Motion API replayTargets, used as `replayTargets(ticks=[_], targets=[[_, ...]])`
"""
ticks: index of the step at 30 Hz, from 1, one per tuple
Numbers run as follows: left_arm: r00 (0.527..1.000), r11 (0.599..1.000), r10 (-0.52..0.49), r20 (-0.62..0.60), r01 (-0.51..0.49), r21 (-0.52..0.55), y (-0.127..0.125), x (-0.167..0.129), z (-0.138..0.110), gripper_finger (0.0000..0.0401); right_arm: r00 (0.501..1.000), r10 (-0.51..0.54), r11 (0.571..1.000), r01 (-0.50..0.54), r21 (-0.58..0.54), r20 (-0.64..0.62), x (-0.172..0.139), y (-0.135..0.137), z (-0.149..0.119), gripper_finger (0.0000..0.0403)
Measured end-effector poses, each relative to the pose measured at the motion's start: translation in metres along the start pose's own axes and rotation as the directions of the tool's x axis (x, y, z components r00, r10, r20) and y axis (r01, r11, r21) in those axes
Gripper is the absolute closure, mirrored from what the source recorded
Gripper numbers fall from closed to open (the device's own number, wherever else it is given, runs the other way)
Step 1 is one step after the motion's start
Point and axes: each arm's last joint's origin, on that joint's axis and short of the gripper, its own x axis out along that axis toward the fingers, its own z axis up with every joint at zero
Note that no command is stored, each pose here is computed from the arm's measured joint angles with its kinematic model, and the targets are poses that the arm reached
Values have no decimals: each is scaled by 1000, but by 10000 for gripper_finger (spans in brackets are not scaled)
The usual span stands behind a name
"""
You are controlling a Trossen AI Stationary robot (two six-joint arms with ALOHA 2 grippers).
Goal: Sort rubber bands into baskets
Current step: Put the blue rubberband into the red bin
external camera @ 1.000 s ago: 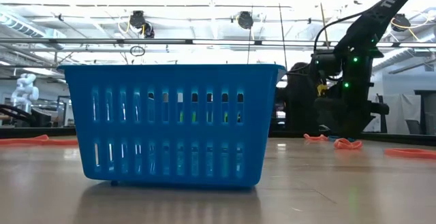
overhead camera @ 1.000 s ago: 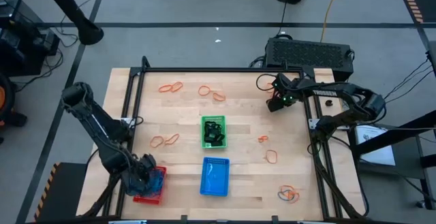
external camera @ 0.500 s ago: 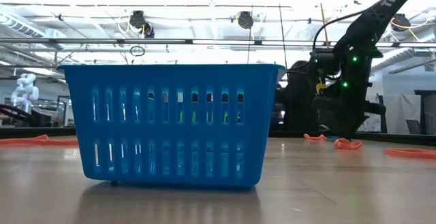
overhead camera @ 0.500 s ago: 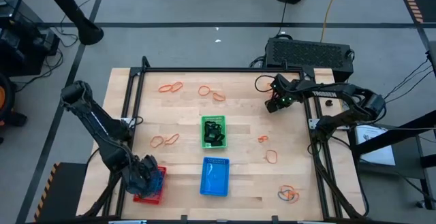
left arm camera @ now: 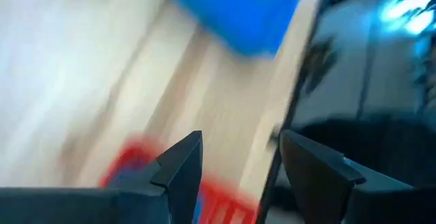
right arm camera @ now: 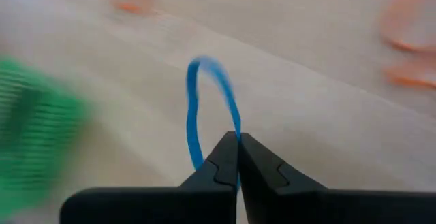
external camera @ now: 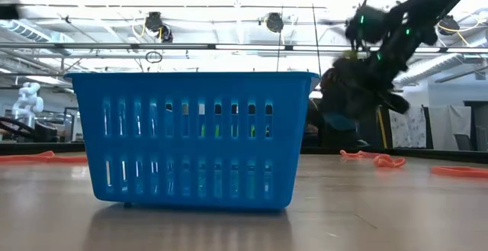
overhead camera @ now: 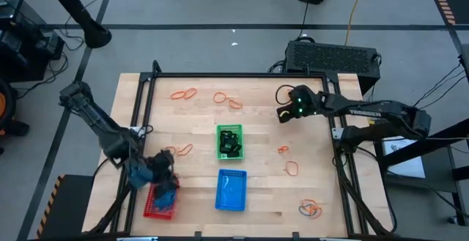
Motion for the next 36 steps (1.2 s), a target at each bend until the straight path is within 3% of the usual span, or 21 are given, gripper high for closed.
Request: replayTargets(ticks=[5,9,14,17,20,25,31,36], targets=[[968,994,-82,236,61,96,0,-6,41,199,957,264,964,-267,9,122,-13,42,-6,403],[924,987,-114,366,62,151,8,-5,82,198,905,387,918,-395,13,177,-18,68,-17,403],[887,996,-74,456,87,-7,34,5,132,198,886,425,903,-430,-11,184,-26,101,-29,403],[885,979,-189,426,204,11,43,18,156,198,874,444,894,-446,-38,197,-32,121,-33,403],[850,950,-297,435,309,46,46,34,175,198,868,456,889,-454,-58,195,-35,139,-36,402],[853,941,-304,424,339,-8,58,63,188,198,874,458,889,-449,-86,166,-37,163,-41,402],[768,873,-476,429,474,119,52,75,198,198,896,423,905,-413,-98,134,-34,179,-46,402],[809,906,-390,440,421,29,63,84,199,198,896,428,903,-418,-101,117,-35,191,-50,402]])
